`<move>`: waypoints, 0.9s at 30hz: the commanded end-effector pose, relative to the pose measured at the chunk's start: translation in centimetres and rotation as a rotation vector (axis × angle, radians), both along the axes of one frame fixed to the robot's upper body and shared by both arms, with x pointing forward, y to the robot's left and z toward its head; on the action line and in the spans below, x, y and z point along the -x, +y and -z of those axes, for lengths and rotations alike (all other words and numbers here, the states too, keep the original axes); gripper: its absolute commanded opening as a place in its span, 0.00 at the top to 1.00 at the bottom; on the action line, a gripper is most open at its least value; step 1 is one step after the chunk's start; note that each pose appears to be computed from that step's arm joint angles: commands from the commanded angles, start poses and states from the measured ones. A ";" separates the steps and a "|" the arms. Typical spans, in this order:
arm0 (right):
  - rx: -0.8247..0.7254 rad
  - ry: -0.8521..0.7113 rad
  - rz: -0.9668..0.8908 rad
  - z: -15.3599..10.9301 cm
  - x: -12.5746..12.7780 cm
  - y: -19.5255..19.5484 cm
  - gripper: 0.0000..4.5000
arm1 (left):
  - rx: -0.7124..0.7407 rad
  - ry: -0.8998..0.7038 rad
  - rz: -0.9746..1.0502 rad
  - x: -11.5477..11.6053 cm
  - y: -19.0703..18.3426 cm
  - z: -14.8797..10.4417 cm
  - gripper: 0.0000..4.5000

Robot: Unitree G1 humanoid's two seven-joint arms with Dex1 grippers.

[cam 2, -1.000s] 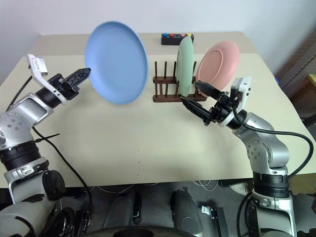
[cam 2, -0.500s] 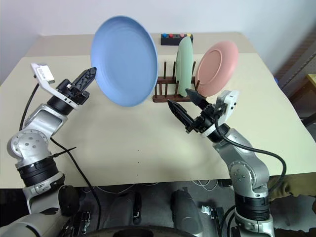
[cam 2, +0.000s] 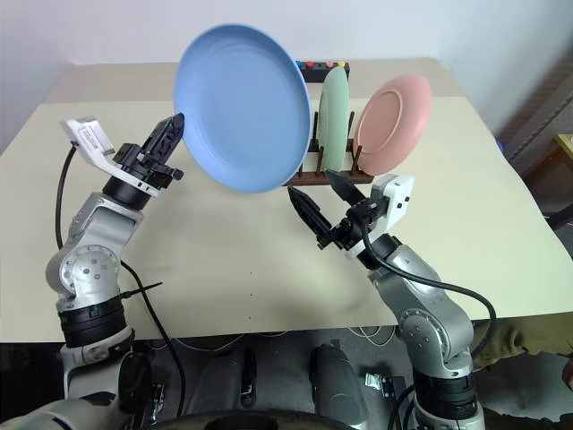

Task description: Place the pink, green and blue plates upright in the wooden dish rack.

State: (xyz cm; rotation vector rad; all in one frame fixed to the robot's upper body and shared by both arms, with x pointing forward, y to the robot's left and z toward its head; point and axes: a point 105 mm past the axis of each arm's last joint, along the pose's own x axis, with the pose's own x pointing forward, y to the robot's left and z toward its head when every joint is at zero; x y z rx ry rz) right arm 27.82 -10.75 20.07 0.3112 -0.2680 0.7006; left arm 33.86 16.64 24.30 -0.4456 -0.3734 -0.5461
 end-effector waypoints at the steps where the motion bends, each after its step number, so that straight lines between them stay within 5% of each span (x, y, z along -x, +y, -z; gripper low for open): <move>1: 0.012 -0.209 0.148 -3.9 0.4 -2.9 0.00 | -0.010 -0.063 -0.043 0.1 0.7 -1.9 0.99; 7: 0.575 -0.592 0.348 -5.7 0.4 -3.3 0.00 | -0.031 -0.035 -0.069 -0.6 0.6 -2.3 0.99; 15: 1.215 -1.120 0.313 -4.6 1.1 -0.7 0.00 | -0.050 -0.047 -0.079 -0.5 -0.4 -2.8 0.99; 19: 1.344 -1.266 0.232 -2.8 1.6 0.6 0.00 | -0.067 -0.043 -0.102 -0.5 -0.5 -2.6 0.99; 27: 1.464 -1.259 0.210 -1.0 0.0 2.1 0.00 | -0.152 -0.063 -0.142 0.0 -1.2 -2.3 0.99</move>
